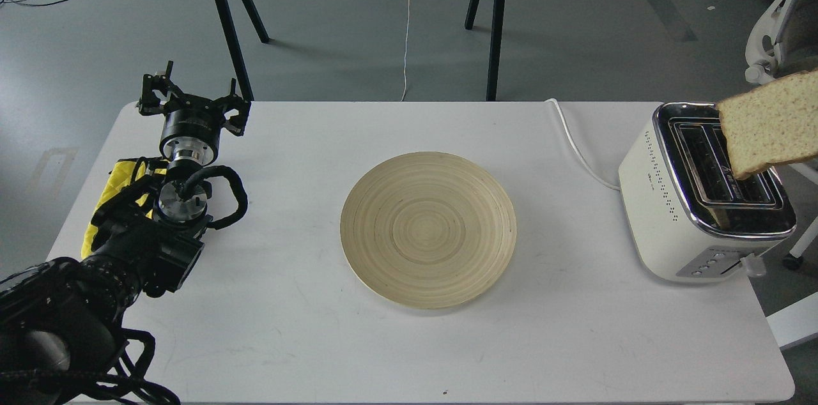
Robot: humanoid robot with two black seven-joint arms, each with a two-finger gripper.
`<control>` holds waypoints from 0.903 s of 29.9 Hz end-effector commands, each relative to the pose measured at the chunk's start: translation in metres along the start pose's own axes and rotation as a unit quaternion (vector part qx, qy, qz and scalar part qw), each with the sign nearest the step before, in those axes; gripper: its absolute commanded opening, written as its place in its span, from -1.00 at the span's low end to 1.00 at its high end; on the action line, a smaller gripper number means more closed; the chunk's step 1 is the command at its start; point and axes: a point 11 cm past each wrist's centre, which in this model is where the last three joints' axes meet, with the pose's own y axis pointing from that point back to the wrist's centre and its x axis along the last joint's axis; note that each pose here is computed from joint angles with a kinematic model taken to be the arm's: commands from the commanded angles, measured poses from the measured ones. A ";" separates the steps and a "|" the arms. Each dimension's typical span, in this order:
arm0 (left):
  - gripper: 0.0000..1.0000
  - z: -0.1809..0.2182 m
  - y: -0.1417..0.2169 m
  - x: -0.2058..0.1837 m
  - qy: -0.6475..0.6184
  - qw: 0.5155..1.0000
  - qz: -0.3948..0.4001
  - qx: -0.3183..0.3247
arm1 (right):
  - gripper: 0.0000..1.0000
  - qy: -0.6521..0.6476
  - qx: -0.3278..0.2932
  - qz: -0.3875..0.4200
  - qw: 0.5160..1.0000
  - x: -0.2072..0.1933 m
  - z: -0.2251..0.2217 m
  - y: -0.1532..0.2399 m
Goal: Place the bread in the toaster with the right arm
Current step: 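Carry the held bread up and over the toaster slot, then lower the bread into the toaster slot with the right gripper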
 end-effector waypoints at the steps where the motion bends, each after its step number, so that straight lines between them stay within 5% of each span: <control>1: 1.00 0.000 0.000 0.000 0.000 1.000 0.000 0.000 | -1.00 -0.007 -0.001 -0.007 1.000 -0.008 0.001 -0.001; 27: 1.00 0.000 0.000 0.000 0.000 1.000 0.000 0.000 | -1.00 -0.018 -0.018 -0.013 1.000 -0.023 0.014 -0.005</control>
